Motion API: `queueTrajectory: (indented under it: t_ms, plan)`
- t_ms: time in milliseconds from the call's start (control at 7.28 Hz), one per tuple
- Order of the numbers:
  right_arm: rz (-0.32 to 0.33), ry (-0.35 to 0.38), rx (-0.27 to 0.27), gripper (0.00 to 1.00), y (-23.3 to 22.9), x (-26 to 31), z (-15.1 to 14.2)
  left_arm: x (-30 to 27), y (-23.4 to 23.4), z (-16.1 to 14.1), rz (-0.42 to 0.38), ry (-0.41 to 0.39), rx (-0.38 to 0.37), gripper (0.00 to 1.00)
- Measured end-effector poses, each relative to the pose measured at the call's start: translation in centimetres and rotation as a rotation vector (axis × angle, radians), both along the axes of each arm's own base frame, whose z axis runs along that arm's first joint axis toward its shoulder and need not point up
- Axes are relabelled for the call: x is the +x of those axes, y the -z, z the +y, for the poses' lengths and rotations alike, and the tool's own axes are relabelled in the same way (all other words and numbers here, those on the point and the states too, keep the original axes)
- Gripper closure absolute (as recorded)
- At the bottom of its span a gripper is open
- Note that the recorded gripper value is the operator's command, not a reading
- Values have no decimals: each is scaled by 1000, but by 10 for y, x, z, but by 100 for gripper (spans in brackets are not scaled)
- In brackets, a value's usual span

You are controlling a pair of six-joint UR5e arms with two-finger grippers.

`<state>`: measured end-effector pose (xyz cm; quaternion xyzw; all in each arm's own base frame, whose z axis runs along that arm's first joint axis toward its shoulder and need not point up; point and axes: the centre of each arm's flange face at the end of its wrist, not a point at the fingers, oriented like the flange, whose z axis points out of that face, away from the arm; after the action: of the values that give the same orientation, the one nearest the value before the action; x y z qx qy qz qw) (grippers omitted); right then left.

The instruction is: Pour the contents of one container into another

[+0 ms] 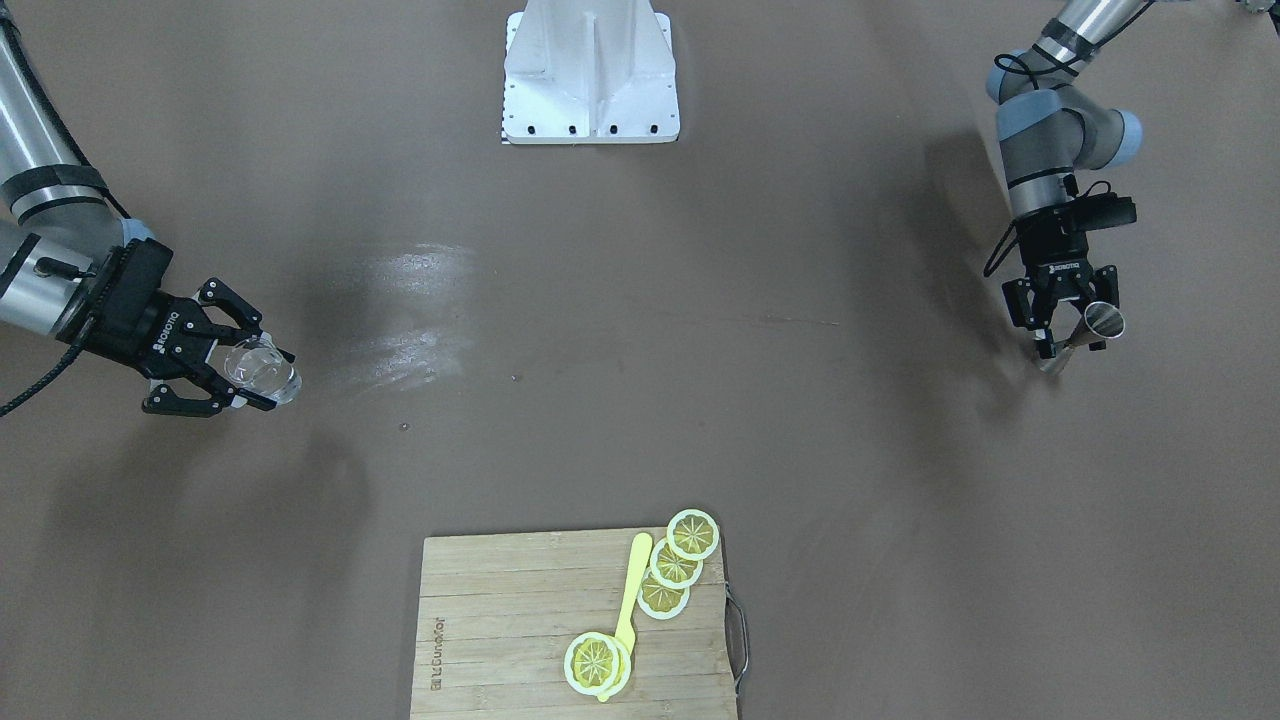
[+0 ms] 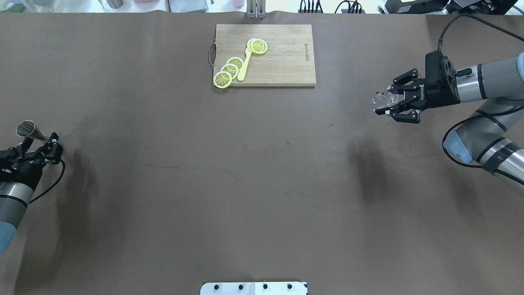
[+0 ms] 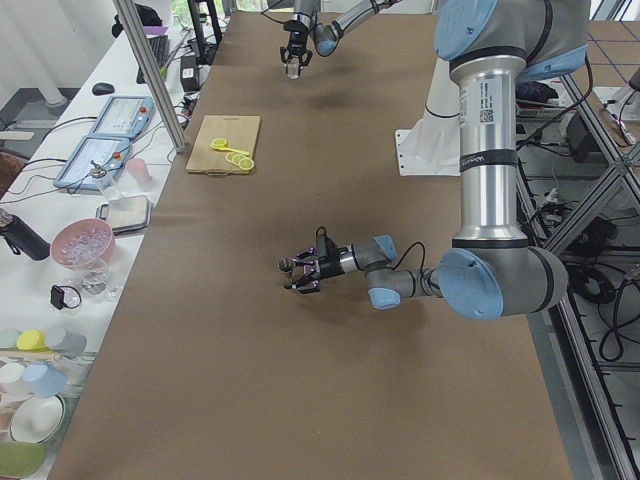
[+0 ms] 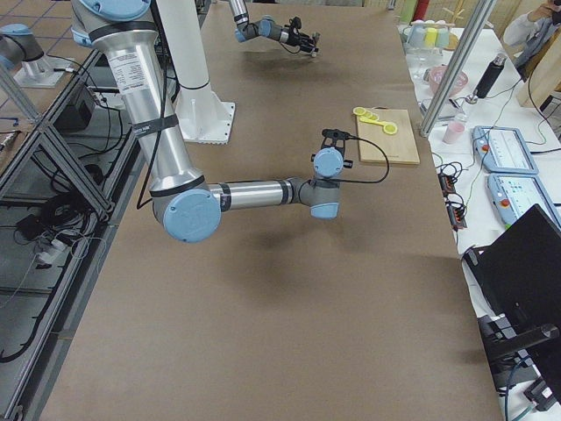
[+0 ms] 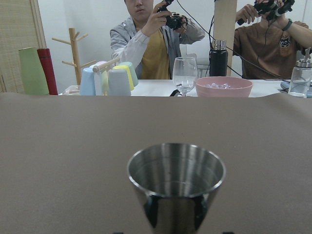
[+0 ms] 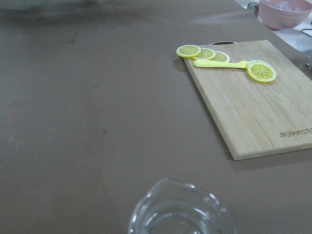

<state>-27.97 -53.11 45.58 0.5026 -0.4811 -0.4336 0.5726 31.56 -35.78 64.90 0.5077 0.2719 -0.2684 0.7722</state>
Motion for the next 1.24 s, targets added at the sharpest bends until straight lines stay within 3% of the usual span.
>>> queueTrajectory:
  t_ms: [137, 275, 550, 687, 1237]
  plan:
    - [0, 17, -3, 100, 4, 0, 2, -2, 0, -2, 0, 6, 0, 34]
    - [-3, 24, 2, 100, 9, 0, 2, -3, 0, -4, 0, 9, 0, 47]
    - [-11, 26, 11, 100, 22, 2, 3, -4, 0, -5, -2, 10, 0, 86]
    - [-9, 29, 8, 100, 33, 3, 3, -4, 1, -5, -4, 12, 0, 100]
    - [-13, 29, 16, 100, 84, -7, 14, -26, 21, -27, -26, 22, 14, 100]
